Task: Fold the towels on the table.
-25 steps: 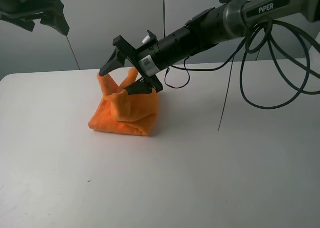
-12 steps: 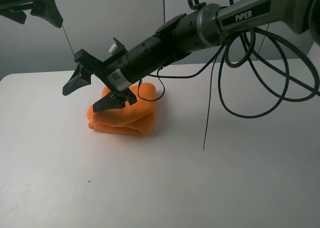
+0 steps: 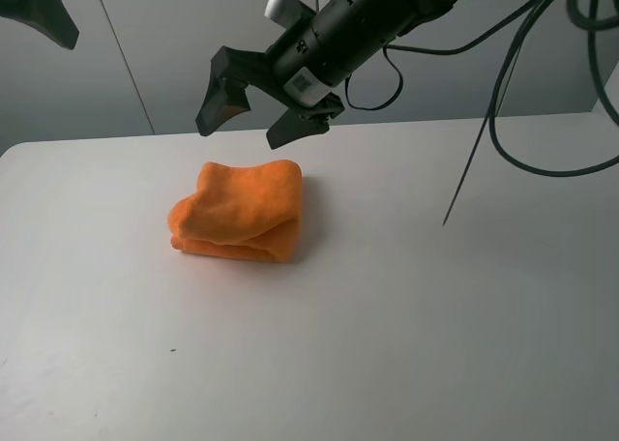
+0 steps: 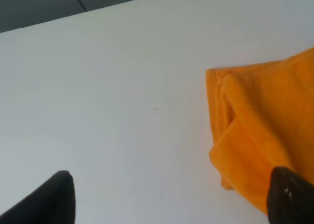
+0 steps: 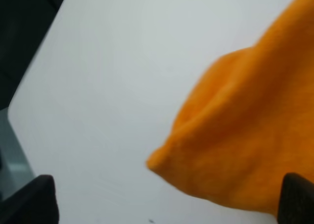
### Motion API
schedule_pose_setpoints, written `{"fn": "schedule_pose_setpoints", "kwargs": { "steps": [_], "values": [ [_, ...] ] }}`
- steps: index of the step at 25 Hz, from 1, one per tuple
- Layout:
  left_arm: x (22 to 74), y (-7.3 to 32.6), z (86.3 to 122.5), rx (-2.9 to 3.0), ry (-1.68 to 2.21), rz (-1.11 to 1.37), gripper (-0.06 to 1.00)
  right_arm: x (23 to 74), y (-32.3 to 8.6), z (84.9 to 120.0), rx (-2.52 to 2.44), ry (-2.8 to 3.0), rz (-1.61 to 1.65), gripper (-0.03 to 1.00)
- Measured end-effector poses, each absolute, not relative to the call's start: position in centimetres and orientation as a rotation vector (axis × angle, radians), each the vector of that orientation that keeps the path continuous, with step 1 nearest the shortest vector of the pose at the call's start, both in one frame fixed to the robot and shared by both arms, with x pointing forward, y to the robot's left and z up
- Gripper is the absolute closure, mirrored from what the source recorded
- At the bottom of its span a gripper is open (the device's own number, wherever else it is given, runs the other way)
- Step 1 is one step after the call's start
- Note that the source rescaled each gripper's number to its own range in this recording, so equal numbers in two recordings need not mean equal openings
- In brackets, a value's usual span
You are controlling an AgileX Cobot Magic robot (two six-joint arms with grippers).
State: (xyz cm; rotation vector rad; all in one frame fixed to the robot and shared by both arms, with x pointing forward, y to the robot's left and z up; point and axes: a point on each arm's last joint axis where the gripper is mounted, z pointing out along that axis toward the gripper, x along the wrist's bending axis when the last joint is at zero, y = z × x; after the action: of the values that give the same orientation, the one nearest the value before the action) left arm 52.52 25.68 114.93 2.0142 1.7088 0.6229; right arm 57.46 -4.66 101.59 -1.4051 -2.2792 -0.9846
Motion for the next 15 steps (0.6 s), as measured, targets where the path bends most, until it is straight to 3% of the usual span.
{"fn": "schedule_pose_setpoints", "kwargs": {
  "steps": [6, 15],
  "values": [
    [45.8, 29.1, 114.0, 1.899, 1.793, 0.685, -0.05, 55.8, -14.1, 104.5, -1.683, -2.35, -1.032, -0.03],
    [33.8, 30.1, 114.8, 1.695, 1.669, 0.838, -0.05, 43.7, -21.1, 110.3, -1.806, -2.61, -1.238, -0.03]
  ]
}}
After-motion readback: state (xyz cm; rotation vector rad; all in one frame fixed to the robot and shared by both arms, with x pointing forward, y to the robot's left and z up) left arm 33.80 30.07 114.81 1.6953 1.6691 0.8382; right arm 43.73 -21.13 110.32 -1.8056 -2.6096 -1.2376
